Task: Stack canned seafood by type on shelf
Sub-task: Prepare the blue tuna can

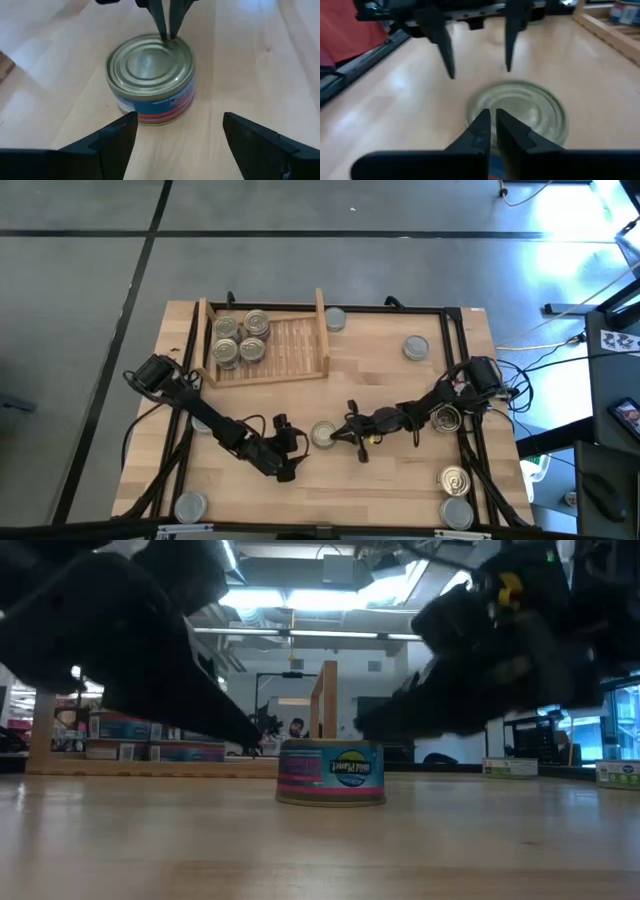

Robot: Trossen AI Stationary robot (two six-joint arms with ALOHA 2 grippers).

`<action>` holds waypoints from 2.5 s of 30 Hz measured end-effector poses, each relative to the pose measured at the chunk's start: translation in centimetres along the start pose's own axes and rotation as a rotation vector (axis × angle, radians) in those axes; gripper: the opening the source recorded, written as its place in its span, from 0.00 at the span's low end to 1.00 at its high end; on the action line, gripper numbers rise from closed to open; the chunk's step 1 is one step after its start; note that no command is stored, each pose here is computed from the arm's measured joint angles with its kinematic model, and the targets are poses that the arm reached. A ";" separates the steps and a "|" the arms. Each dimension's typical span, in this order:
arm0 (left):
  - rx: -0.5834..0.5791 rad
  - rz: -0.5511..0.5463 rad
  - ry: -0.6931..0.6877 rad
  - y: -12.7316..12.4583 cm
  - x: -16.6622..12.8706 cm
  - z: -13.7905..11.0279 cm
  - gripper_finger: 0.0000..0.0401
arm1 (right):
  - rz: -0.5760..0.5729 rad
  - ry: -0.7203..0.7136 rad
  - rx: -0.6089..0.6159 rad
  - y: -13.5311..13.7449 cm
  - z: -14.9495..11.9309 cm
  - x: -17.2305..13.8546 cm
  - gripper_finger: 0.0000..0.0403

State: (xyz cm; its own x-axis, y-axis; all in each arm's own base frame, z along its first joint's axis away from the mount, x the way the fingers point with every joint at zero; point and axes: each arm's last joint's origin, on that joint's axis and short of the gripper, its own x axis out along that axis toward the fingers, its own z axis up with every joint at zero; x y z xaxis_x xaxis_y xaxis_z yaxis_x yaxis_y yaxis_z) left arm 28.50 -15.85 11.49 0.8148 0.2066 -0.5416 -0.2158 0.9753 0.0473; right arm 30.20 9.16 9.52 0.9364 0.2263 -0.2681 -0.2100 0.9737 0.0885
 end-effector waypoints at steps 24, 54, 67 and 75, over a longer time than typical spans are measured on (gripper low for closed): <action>0.012 0.015 0.076 1.8 1.7 -0.2 0.73 | -0.124 0.223 0.087 -0.2 1.6 -2.1 0.85; 0.063 -0.032 0.073 2.6 3.7 -0.4 0.73 | -0.125 0.270 -0.019 0.1 0.8 3.4 0.82; 0.086 -0.019 0.052 2.4 2.9 0.9 0.73 | -0.169 0.306 -0.326 0.1 2.6 2.5 0.82; 0.275 0.125 0.023 3.0 2.9 1.1 0.73 | -0.291 0.356 -0.632 -0.4 2.8 2.3 0.81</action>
State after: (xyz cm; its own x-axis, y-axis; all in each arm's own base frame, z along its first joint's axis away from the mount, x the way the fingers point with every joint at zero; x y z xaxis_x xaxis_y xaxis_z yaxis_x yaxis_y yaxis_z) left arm 30.76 -12.27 10.98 0.7779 0.3275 -0.5363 -0.1572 0.9277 0.3386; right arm 33.25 9.26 11.54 0.8543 -0.1495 -0.4977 -0.1900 0.8016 -0.5669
